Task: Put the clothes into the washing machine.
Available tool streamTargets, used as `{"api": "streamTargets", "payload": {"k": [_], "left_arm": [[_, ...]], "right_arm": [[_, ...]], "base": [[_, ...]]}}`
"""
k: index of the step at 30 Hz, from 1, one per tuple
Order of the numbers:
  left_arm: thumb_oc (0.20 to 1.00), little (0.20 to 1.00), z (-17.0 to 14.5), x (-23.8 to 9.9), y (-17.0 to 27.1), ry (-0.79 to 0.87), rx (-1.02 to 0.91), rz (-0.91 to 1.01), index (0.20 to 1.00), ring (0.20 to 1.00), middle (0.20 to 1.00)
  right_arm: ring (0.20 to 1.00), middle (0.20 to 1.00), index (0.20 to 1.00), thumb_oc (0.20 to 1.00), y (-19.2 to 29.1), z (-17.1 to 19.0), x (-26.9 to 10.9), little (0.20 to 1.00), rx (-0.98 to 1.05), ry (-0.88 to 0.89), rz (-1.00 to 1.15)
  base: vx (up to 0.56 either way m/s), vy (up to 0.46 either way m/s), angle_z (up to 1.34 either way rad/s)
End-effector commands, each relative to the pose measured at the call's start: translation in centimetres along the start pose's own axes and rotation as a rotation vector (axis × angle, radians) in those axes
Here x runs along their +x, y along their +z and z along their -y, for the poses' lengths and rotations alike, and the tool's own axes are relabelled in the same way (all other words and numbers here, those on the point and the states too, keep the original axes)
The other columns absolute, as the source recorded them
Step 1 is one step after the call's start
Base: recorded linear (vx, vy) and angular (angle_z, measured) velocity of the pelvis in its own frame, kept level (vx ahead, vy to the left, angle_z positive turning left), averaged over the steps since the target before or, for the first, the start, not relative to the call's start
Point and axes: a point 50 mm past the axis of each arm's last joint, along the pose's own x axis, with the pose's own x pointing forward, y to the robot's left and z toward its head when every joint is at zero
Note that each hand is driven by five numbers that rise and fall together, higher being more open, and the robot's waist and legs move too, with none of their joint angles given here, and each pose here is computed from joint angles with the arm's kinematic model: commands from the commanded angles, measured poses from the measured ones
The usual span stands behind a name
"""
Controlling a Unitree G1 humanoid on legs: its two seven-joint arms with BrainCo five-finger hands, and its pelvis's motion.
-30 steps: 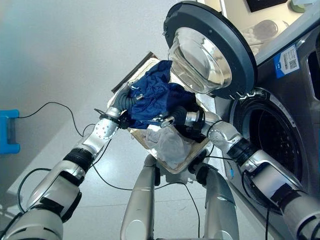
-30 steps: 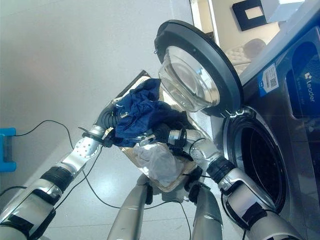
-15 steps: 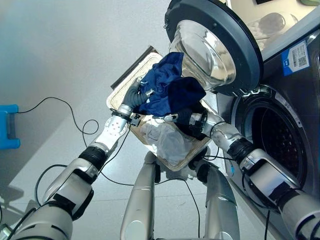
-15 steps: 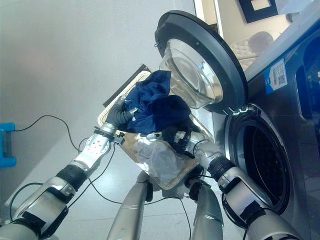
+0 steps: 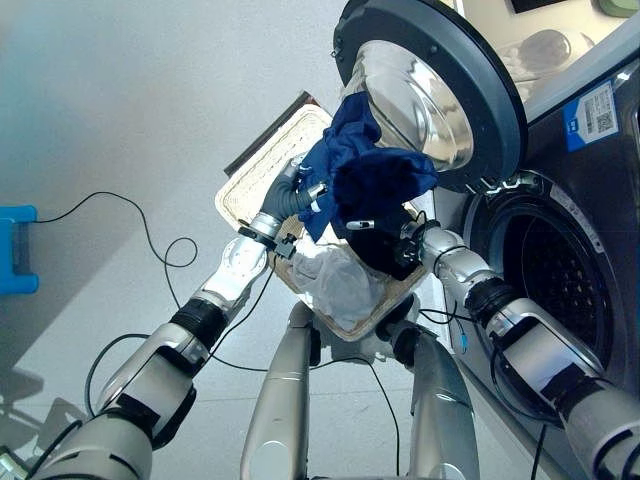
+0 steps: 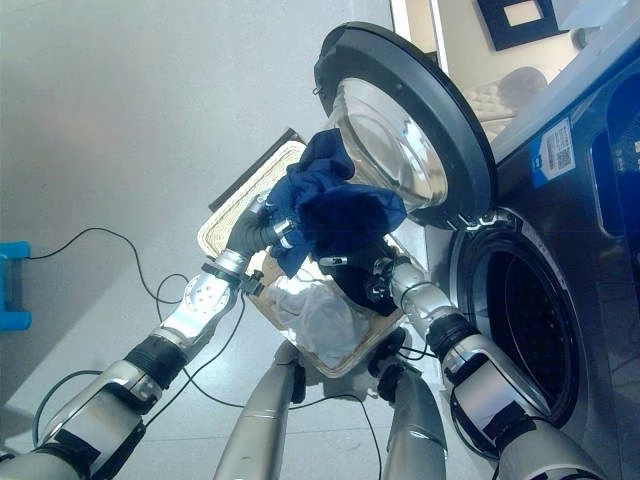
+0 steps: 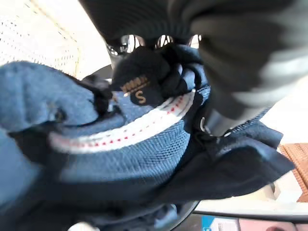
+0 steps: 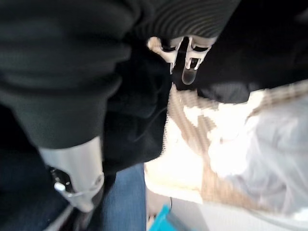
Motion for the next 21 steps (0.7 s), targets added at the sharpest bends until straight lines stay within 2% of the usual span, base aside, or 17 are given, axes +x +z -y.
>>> {"api": "streamTargets", "payload": {"k": [1, 7, 12, 21], "left_arm": [[0.2, 0.2, 1.1, 1.4, 3.3, 0.012, -0.133, 0.212, 0.2, 0.2, 0.2], [0.2, 0.2, 2.0, 1.4, 3.4, -0.028, -0.184, 0.204, 0.2, 0.2, 0.2], [0.2, 0.2, 2.7, 1.6, 2.5, -0.049, -0.323, 0.131, 0.2, 0.2, 0.2], [0.2, 0.2, 4.7, 1.9, 1.5, -0.16, -0.378, 0.055, 0.2, 0.2, 0.2]], "right_arm": [[1.0, 1.0, 1.0, 1.0, 2.4, 0.5, 0.0, 1.0, -0.015, -0.066, 0.14], [1.0, 1.0, 1.0, 1.0, 3.7, -0.2, 0.4, 1.0, 0.012, -0.061, 0.205], [1.0, 1.0, 1.0, 1.0, 5.6, -2.0, 0.9, 1.0, 0.154, 0.038, 0.293], [1.0, 1.0, 1.0, 1.0, 7.9, -4.2, 1.4, 1.0, 0.26, 0.165, 0.374]], "base": [[0.0, 0.0, 0.0], [0.0, 0.0, 0.0], [0.0, 0.0, 0.0], [0.0, 0.0, 0.0]]}}
